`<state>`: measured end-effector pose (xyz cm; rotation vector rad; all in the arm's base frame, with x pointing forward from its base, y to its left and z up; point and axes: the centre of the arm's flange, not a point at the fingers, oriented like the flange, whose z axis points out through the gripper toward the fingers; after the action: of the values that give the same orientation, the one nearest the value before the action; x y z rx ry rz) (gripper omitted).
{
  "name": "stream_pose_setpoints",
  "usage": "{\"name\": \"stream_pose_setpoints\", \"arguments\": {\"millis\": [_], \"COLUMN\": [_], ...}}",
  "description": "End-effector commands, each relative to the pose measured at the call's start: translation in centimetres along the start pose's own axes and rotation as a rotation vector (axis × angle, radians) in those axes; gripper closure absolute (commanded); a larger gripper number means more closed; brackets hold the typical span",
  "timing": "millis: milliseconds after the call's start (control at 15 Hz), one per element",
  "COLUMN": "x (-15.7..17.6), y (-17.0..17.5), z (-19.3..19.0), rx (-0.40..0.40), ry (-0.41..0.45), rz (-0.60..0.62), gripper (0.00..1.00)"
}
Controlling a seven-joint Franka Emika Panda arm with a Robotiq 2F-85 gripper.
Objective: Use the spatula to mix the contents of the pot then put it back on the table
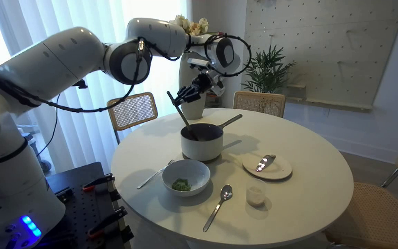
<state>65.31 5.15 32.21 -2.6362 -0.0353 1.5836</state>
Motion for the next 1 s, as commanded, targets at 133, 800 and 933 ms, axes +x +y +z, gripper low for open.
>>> {"name": "stream_pose_setpoints", "arguments": {"millis": [133, 800, 933], "x": [0.5, -2.8, -3.5], "y": [-1.6, -1.6, -1.7], "z": [-2.3, -3.6, -4.0], "rx": [-0.011, -0.057, -0.059], "ry": [0.086, 0.16, 0.162], "rz": [0.029, 0.073, 0.076], "gripper": [0.96, 0.96, 0.96]}}
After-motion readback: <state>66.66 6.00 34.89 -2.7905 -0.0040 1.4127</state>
